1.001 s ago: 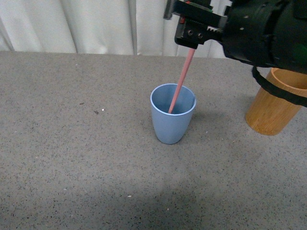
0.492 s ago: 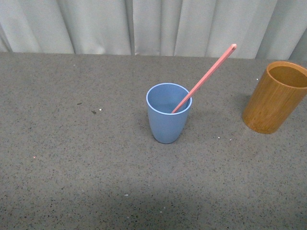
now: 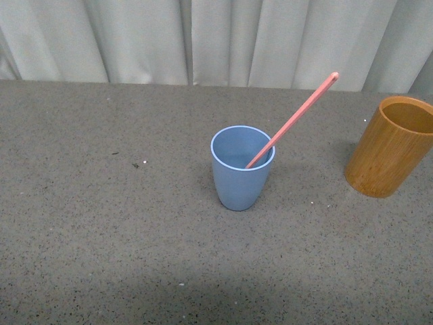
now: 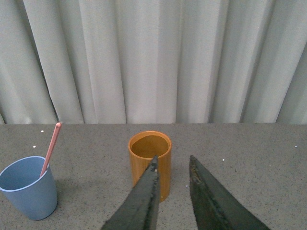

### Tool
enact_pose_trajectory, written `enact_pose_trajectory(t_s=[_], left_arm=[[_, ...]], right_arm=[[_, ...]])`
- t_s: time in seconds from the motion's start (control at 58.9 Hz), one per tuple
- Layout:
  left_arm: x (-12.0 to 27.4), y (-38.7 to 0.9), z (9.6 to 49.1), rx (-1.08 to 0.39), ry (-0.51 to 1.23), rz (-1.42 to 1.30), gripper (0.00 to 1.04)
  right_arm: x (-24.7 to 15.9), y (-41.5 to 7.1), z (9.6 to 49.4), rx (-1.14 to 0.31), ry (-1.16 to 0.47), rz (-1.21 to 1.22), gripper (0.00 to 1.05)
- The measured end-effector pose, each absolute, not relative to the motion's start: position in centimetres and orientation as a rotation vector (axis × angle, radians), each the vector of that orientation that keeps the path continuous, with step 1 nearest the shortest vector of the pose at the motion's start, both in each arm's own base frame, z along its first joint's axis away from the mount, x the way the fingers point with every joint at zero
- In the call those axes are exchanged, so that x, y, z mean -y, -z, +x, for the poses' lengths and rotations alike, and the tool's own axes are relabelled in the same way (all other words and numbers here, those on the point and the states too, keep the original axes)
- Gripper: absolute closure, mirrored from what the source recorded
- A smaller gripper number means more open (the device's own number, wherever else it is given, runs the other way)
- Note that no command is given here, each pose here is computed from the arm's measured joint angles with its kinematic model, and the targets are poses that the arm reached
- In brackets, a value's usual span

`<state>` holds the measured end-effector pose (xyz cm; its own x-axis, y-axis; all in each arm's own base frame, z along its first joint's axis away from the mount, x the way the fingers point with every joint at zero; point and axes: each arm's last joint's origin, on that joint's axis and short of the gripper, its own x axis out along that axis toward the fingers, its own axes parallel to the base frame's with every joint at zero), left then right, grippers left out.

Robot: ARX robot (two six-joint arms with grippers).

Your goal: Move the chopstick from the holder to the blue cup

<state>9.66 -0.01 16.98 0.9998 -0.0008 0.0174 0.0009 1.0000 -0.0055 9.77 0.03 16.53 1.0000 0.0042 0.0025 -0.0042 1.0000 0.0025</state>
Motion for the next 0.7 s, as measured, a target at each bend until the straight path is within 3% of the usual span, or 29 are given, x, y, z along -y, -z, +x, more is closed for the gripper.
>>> enact_pose_trajectory(t_s=[0.068, 0.39, 0.696], left_arm=[[0.01, -16.98, 9.66, 0.017, 0.001, -0.006, 0.07], [0.01, -16.98, 9.66, 0.017, 0.001, -0.005, 0.07], [0.01, -16.98, 9.66, 0.017, 0.001, -0.006, 0.07]], right_arm=[[-0.03, -16.53, 9.77, 0.002, -0.004, 0.002, 0.60], [-0.03, -16.53, 9.77, 0.002, -0.004, 0.003, 0.08], [-0.03, -16.53, 9.77, 0.002, -0.004, 0.003, 0.09]])
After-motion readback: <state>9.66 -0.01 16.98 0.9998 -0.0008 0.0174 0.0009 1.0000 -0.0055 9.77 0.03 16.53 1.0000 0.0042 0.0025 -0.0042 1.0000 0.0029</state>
